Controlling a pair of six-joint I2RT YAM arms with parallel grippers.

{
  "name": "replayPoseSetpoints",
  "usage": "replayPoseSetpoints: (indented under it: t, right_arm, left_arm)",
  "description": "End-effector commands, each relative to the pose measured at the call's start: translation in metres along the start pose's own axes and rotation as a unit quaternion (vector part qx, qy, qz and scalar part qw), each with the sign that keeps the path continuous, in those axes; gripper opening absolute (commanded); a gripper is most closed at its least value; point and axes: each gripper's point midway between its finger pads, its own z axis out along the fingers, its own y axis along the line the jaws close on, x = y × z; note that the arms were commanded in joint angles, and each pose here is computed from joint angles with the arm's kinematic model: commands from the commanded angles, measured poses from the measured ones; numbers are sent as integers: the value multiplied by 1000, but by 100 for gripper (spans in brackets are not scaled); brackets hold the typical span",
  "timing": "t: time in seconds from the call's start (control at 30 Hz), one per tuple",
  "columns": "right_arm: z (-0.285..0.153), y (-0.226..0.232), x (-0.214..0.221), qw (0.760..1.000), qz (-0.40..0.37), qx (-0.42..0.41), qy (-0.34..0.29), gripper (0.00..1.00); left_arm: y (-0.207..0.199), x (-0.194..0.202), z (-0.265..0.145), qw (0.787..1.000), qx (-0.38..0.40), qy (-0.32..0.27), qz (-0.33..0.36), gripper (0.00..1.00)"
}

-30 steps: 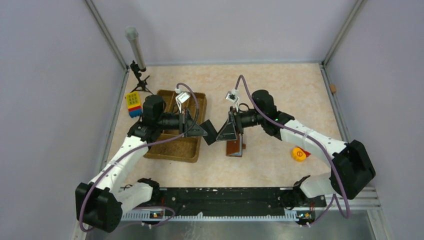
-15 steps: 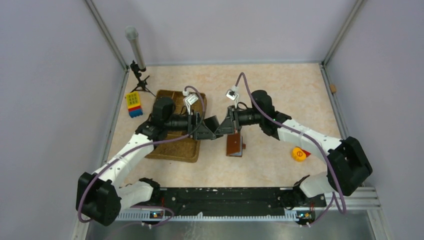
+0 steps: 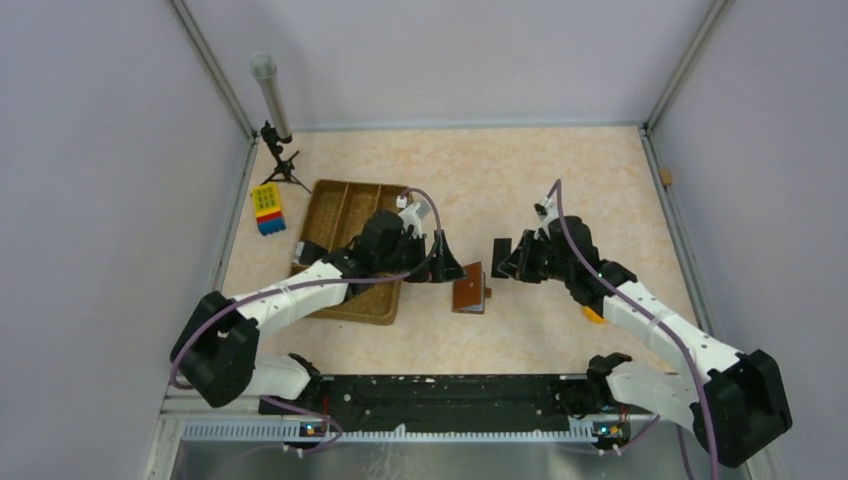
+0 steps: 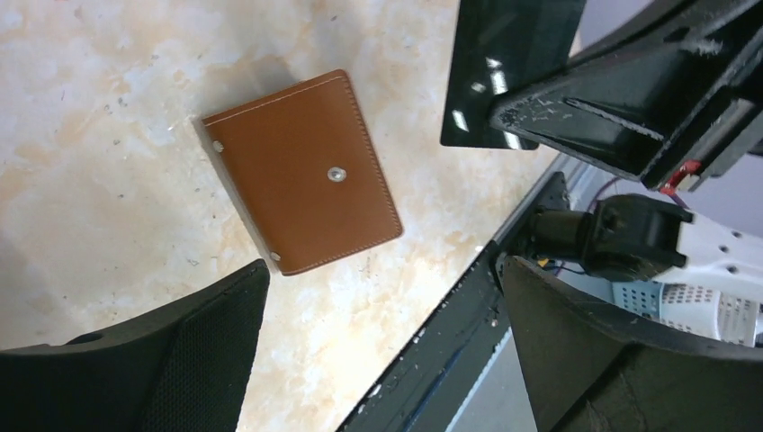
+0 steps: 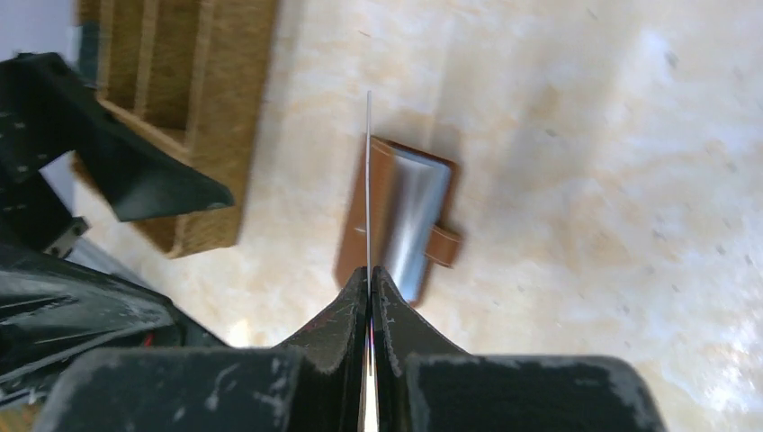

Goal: Put the credit cards into the card holder
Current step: Insert the credit card into the card holder.

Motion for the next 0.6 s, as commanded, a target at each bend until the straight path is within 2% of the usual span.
replayPoseSetpoints:
  t: [0.0, 0.2, 0.4, 0.57]
  right_arm:
    - [5, -40, 20, 997, 42, 71, -4, 0]
    - [17, -36, 40, 997, 65, 34, 23, 0]
    - [27, -32, 59, 995, 81, -3, 52, 0]
    - [32, -28, 61, 995, 79, -15, 56, 0]
  left_arm:
    - [8, -2, 23, 998, -3, -30, -46, 99]
    - [25, 18, 36, 998, -18, -18, -65, 99]
    - [30, 34, 46, 996, 0, -6, -83, 99]
    - [33, 42, 50, 996, 0, 1, -88, 99]
